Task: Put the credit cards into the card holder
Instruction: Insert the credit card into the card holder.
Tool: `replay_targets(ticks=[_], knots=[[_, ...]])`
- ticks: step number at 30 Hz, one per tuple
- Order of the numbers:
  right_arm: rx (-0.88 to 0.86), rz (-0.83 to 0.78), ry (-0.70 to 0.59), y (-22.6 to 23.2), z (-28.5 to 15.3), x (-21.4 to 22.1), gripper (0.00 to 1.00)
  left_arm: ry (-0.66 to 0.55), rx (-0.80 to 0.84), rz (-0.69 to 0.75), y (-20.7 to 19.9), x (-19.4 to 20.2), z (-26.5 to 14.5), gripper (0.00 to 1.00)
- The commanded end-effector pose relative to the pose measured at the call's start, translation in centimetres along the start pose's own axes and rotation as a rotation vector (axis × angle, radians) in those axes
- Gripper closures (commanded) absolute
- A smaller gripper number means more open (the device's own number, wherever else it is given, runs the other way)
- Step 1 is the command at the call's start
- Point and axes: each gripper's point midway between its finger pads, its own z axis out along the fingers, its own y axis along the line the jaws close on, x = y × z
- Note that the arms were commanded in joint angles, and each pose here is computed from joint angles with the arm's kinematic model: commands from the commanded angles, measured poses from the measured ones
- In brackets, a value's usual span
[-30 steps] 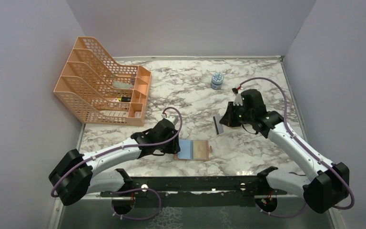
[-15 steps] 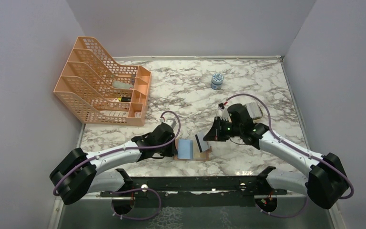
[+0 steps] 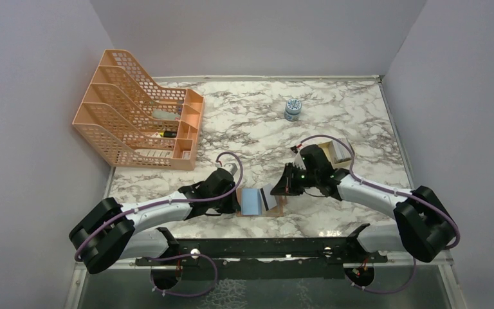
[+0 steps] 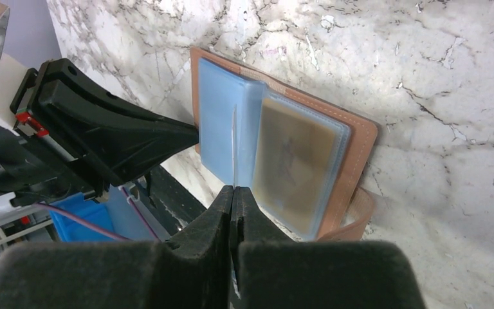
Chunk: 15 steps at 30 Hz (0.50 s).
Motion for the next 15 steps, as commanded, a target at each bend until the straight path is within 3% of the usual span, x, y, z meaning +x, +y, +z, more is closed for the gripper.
replay_targets(ticks=[1,15], knots=[[-0.024,-0.007,-0.01,0.1,0.9,-0.2,0.99,0.019,0.023,-0.017,-0.2,0.6,0.1,0.97],[-0.012,0.005,0.012,-1.9,2.4,0.9,0.99,0.021,0.024,-0.021,0.1,1.1,0.0,0.98]])
